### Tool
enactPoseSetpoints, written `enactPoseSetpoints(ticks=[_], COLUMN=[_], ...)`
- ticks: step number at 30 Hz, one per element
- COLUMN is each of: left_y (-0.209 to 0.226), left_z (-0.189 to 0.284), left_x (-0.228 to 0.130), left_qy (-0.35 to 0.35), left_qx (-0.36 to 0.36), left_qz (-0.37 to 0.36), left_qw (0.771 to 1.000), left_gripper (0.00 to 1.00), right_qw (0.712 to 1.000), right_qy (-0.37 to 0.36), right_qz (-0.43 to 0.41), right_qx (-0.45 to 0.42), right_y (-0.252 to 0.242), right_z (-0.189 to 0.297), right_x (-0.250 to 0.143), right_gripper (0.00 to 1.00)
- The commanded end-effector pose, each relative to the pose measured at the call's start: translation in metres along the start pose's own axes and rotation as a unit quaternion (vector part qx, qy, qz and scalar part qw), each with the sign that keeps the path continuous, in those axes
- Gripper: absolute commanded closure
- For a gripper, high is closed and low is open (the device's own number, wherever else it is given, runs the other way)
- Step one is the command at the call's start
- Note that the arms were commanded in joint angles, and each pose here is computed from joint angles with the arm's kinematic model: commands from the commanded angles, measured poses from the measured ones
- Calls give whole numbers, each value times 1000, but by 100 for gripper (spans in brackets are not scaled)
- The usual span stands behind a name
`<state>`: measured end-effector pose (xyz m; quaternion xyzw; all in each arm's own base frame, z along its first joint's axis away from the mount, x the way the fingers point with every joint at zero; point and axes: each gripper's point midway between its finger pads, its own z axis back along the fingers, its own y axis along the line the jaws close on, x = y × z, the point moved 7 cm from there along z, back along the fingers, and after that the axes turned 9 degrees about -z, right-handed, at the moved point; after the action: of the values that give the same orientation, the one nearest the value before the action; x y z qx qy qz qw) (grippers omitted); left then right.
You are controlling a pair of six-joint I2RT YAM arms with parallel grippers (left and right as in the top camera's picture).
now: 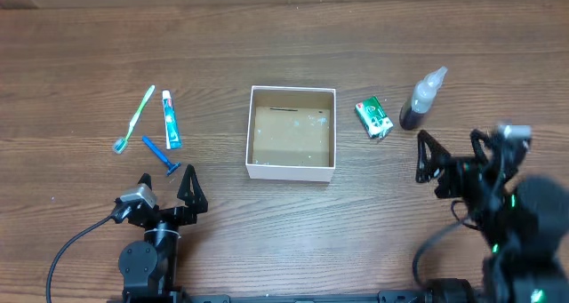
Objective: Pack container
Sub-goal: 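Reach right gripper to the clear foam soap bottle and grasp it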
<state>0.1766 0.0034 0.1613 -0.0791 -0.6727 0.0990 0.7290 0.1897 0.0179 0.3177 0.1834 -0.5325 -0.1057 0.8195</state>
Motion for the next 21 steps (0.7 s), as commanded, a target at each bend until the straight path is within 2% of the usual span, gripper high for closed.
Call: enactPoseSetpoints(ticks=[1, 5, 11, 16, 21], left_y=[2, 2, 2, 2, 2], left_z=[0, 0, 0, 0, 0], left_x=[0, 0, 0, 0, 0], left_qy=[-4, -4, -4, -4, -4], left_qx=[6, 6, 6, 6, 6], left_qz=[-12, -12, -12, -12, -12], left_qw=[1000, 1000, 1000, 1000, 1000], left_gripper=[0, 0, 0, 0, 0], right_qw=[995, 985, 967, 952, 947], right_qy=[89, 154, 218, 249, 245], right_qz=[-19, -33, -40, -38, -36], right_qx=[-43, -75, -126, -174, -203], right_y=[8, 8, -15, -37, -49], right_z=[-26, -58, -114, -148, -166], right_x=[41, 64, 51, 35, 31], right_gripper=[0, 0, 0, 1, 2])
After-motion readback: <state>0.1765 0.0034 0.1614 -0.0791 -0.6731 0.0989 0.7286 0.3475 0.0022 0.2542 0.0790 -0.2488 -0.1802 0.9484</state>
